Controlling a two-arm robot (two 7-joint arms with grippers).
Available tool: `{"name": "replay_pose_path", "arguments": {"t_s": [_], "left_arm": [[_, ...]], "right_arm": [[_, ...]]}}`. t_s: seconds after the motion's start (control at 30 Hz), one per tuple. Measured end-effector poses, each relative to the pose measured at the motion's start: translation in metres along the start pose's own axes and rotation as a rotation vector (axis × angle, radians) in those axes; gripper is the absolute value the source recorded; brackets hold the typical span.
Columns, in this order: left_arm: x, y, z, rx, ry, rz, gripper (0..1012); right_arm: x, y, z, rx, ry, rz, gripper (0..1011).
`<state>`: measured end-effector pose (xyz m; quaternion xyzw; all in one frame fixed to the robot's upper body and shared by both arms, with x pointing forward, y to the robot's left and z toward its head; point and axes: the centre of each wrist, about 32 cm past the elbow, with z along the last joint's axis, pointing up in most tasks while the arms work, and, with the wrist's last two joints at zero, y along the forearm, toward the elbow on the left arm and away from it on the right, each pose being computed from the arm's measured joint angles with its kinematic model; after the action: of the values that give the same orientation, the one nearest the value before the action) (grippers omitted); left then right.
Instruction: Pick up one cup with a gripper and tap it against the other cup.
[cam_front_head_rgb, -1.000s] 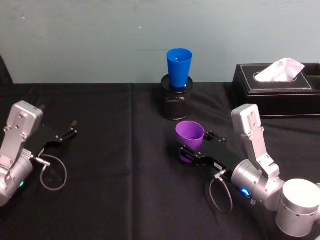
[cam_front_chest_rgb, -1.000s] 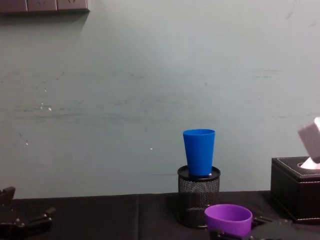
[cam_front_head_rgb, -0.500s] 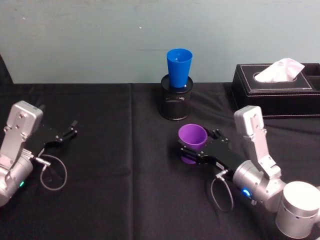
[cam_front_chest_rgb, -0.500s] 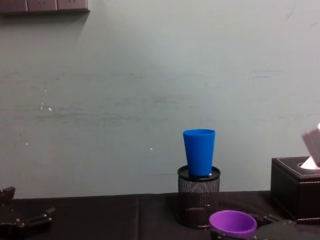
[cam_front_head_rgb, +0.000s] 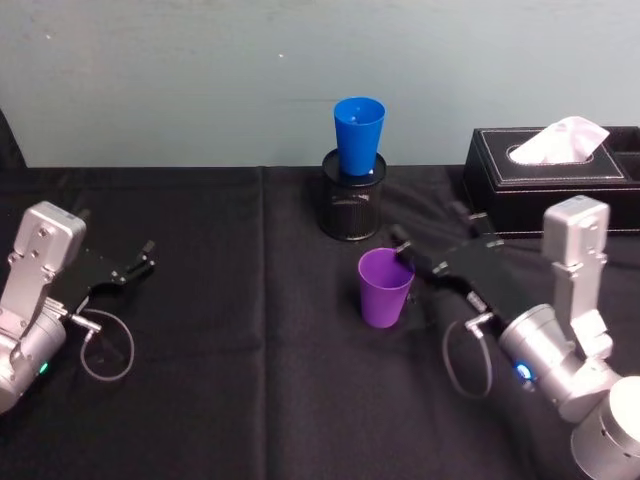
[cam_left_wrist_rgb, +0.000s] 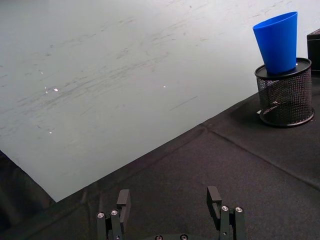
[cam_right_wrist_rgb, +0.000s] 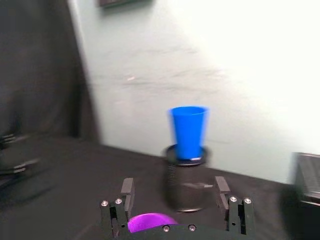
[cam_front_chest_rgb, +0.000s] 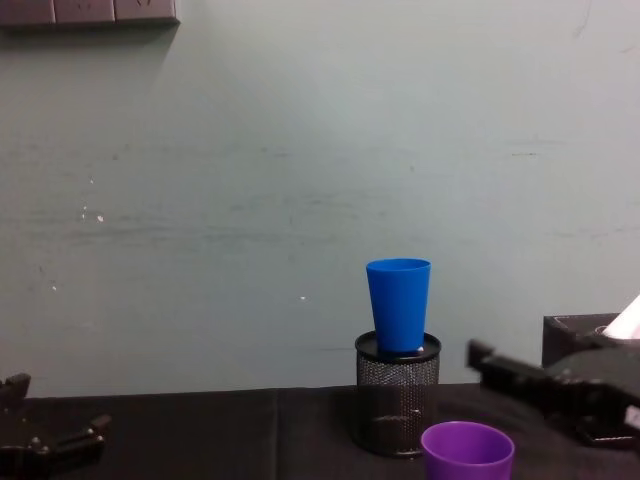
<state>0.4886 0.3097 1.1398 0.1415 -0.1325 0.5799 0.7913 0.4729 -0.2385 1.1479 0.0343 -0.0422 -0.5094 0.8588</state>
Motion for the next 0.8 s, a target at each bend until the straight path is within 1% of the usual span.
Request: {"name": "replay_pose_path", "arguments": {"t_s": [0.03, 0.07, 0.1, 0.13, 0.27, 0.3, 0.37, 0.4, 0.47, 0.53, 0.8], "left_arm": [[0.0, 0.0, 0.0, 0.0, 0.0, 0.0, 1000], [0.0, 0.0, 0.0, 0.0, 0.0, 0.0, 1000], [0.0, 0.0, 0.0, 0.0, 0.0, 0.0, 1000], [0.0, 0.0, 0.0, 0.0, 0.0, 0.0, 1000], [0.0, 0.0, 0.0, 0.0, 0.0, 0.0, 1000], [0.0, 0.0, 0.0, 0.0, 0.0, 0.0, 1000], [0.0, 0.0, 0.0, 0.0, 0.0, 0.0, 1000], [0.0, 0.0, 0.0, 0.0, 0.0, 0.0, 1000], [0.0, 0.0, 0.0, 0.0, 0.0, 0.0, 1000], [0.0, 0.0, 0.0, 0.0, 0.0, 0.0, 1000], [0.0, 0.0, 0.0, 0.0, 0.0, 0.0, 1000]], "right_arm": [[0.0, -0.001, 0.001, 0.003, -0.007, -0.025, 1003], [0.001, -0.003, 0.002, 0.003, -0.028, -0.088, 1003], [0.002, -0.003, 0.002, 0.001, -0.04, -0.119, 1003], [0.002, -0.004, 0.003, -0.013, -0.07, -0.181, 1003], [0.004, -0.002, 0.003, -0.071, -0.149, -0.272, 1003], [0.005, -0.001, 0.001, -0.105, -0.181, -0.295, 1003], [0.007, 0.002, -0.001, -0.146, -0.206, -0.31, 1003], [0.007, 0.002, -0.001, -0.146, -0.206, -0.31, 1003], [0.008, 0.004, -0.002, -0.175, -0.225, -0.313, 1003], [0.008, 0.007, -0.003, -0.193, -0.239, -0.311, 1003], [0.008, 0.007, -0.003, -0.197, -0.241, -0.308, 1003]]}}
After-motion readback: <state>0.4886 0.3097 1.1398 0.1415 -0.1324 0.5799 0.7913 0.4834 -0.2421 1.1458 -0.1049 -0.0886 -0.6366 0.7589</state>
